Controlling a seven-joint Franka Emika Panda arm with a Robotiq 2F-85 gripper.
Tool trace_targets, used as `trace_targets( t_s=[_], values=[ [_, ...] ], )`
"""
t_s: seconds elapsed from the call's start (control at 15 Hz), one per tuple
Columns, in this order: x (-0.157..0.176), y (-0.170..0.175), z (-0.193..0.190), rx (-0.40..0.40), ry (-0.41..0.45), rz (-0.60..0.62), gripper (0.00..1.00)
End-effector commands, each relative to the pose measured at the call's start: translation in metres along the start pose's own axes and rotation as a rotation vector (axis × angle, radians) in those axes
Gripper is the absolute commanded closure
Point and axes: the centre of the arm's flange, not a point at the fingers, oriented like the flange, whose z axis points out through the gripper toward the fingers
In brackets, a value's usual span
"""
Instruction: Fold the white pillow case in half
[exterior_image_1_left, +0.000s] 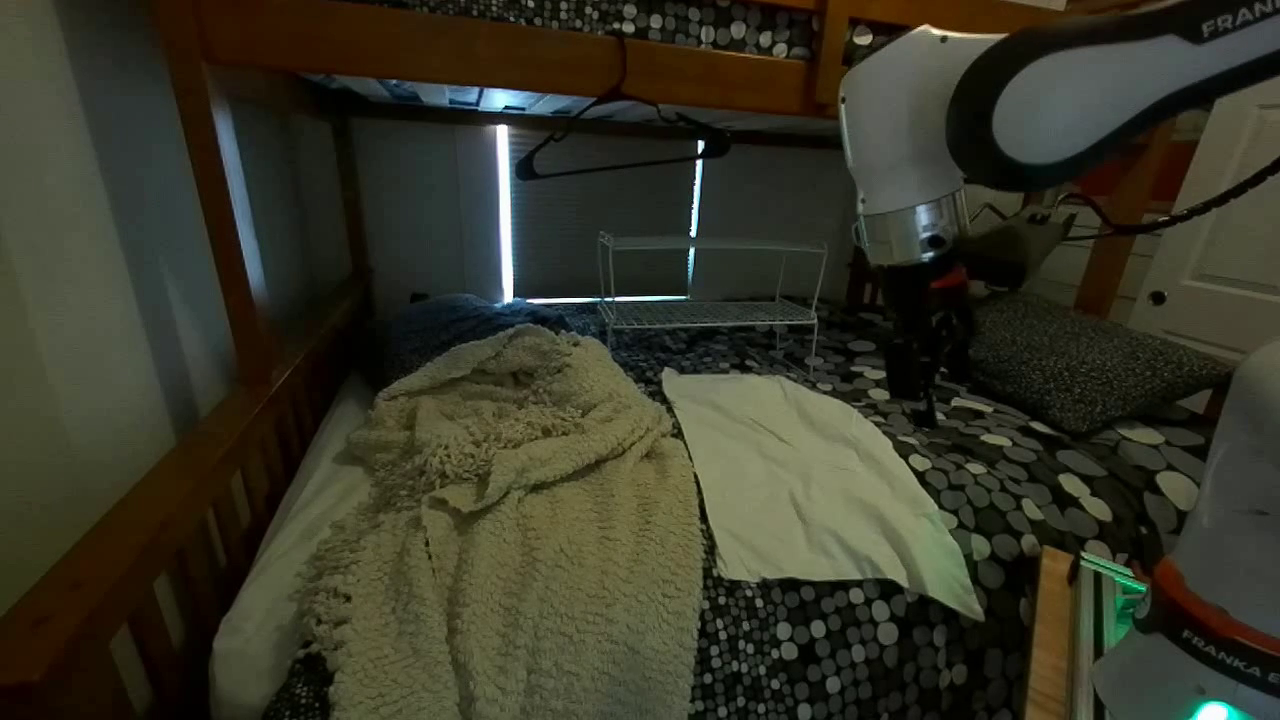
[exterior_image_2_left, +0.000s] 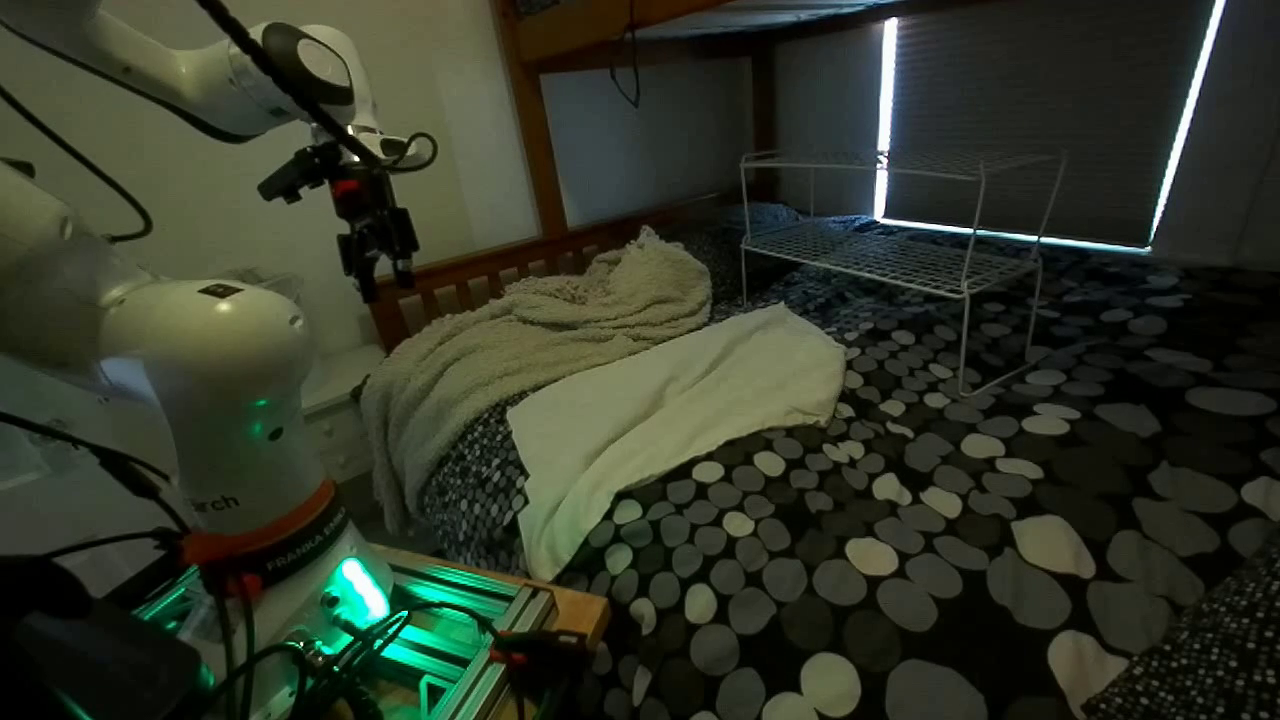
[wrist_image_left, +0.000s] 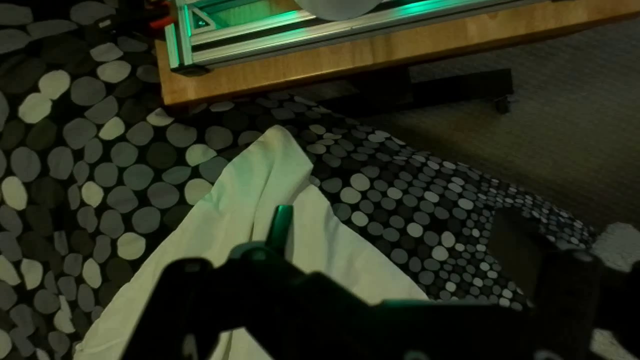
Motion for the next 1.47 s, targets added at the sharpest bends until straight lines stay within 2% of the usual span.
trace_targets(
  t_s=[0.0, 0.13, 0.33, 0.47, 0.67, 0.93, 1.0, 1.4],
  values=[
    [0.007, -0.024, 0.051, -0.169, 0.089, -0.054, 0.00],
    [0.019, -0.034, 0.080, -0.234, 0.166, -0.122, 0.00],
    [0.034, -0.051, 0.117, -0.269, 0.306, -0.277, 0.00],
    [0.049, -0.063, 0.128, -0.294, 0.392, -0.379, 0.00],
    [0.069, -0.072, 0.152, -0.391, 0.491, -0.527, 0.00],
    [0.086, -0.066, 0.187, -0.497, 0.539, -0.593, 0.00],
    [0.077, -0.074, 0.141, -0.463, 0.513, -0.584, 0.00],
    [0.084, -0.071, 0.153, -0.485, 0.515, -0.597, 0.00]
  ],
)
